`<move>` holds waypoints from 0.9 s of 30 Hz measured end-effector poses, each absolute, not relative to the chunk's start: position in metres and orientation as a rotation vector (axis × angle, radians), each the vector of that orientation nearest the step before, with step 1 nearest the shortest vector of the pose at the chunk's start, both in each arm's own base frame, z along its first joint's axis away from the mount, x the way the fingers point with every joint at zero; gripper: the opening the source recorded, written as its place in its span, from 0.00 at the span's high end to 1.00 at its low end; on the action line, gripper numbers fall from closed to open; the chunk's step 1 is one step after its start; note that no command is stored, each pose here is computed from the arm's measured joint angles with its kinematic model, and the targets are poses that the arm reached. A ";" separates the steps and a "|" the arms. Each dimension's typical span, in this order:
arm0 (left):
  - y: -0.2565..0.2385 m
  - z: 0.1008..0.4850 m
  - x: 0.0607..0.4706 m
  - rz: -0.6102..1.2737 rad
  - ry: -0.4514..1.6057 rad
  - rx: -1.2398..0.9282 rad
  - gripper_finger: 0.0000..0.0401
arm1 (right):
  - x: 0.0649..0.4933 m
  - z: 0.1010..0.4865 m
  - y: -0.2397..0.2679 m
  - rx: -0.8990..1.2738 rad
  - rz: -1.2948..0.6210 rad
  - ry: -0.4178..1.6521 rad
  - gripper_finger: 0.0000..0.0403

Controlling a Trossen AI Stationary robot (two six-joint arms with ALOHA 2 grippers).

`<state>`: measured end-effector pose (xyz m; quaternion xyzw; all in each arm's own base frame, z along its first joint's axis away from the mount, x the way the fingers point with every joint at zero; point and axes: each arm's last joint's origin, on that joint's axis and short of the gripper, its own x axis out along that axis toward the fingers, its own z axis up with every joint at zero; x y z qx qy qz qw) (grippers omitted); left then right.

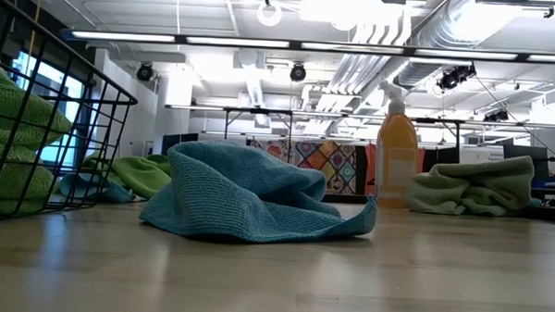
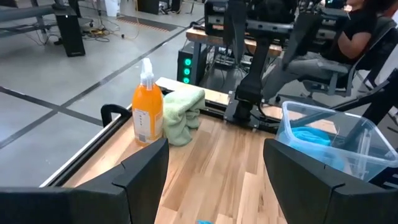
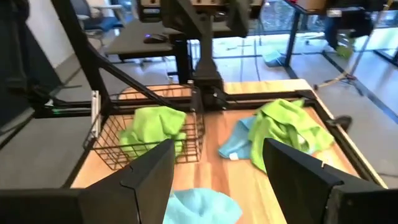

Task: Sort microfiber towel by color & place in baskets
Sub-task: Put the green microfiber cloth into the black wire basket

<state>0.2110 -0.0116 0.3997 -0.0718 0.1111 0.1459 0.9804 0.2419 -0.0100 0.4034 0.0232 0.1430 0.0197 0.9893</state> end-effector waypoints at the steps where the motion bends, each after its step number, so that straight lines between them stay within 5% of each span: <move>1: -0.012 0.400 0.211 0.294 0.222 -0.145 0.38 | 0.238 0.405 -0.010 0.045 0.025 0.292 0.40; 9: -0.012 0.400 0.211 0.293 0.222 -0.145 0.38 | 0.211 0.380 -0.011 0.083 -0.063 0.190 0.40; 17: -0.012 0.400 0.211 0.291 0.217 -0.145 0.38 | 0.198 0.347 -0.011 0.173 -0.071 -0.162 0.40; 27: -0.010 0.385 0.204 0.347 0.369 -0.183 0.38 | 0.198 0.344 -0.013 0.161 -0.139 -0.203 0.40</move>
